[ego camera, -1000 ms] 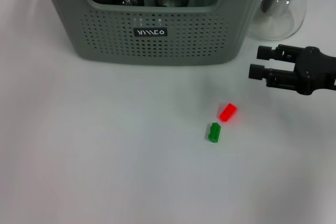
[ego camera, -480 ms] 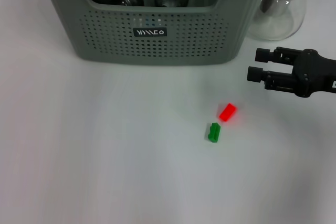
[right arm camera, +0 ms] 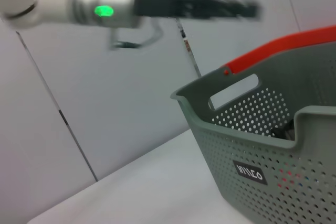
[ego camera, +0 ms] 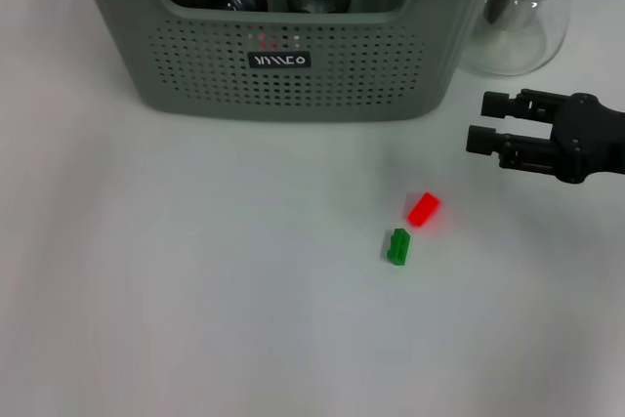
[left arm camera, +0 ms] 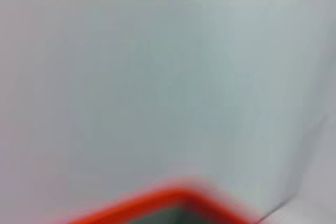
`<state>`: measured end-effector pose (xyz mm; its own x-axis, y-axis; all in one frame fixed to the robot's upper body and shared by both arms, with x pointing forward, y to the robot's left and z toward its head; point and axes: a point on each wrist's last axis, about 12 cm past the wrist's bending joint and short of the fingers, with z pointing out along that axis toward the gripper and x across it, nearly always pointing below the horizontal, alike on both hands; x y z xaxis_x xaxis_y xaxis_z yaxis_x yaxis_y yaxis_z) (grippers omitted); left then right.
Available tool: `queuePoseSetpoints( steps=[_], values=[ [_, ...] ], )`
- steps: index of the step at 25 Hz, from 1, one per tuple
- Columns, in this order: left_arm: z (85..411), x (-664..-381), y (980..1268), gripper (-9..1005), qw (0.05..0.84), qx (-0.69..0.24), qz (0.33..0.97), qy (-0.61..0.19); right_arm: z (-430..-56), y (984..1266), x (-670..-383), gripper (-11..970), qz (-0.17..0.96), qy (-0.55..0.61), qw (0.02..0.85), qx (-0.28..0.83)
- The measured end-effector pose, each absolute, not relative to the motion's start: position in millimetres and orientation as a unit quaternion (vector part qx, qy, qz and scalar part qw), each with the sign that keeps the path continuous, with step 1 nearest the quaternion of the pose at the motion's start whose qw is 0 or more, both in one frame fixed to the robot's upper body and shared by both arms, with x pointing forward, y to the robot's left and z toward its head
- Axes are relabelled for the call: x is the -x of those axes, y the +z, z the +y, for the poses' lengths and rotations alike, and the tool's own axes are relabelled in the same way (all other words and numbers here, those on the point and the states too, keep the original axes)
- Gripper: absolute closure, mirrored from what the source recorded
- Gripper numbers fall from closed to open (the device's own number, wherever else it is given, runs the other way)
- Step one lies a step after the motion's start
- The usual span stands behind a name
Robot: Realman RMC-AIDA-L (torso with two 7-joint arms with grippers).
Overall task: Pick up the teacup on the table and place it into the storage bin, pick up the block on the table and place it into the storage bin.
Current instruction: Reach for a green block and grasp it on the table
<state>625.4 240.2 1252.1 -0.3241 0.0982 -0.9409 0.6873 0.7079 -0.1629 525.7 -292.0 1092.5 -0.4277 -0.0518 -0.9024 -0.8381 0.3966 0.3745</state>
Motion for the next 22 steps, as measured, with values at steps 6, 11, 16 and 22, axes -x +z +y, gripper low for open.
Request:
queuePoseSetpoints(
  steps=[6,11,16,22],
  values=[
    [314,-525,1219,240,0.625,-0.323,0.588,-0.399,-295,1096,-529,233,0.733,0.448,0.398,0.321],
    [324,-471,1152,158,0.633,-0.379,0.566,-0.368,-291,1104,-536,233,0.752,0.435,0.355,0.346],
    [320,-455,1104,94,0.589,-0.355,0.613,-0.389,-273,1139,-548,233,0.777,0.399,0.262,0.411],
    [314,-452,1089,75,0.575,-0.343,0.625,-0.401,-222,1182,-574,233,0.813,0.291,0.161,0.479]
  ],
)
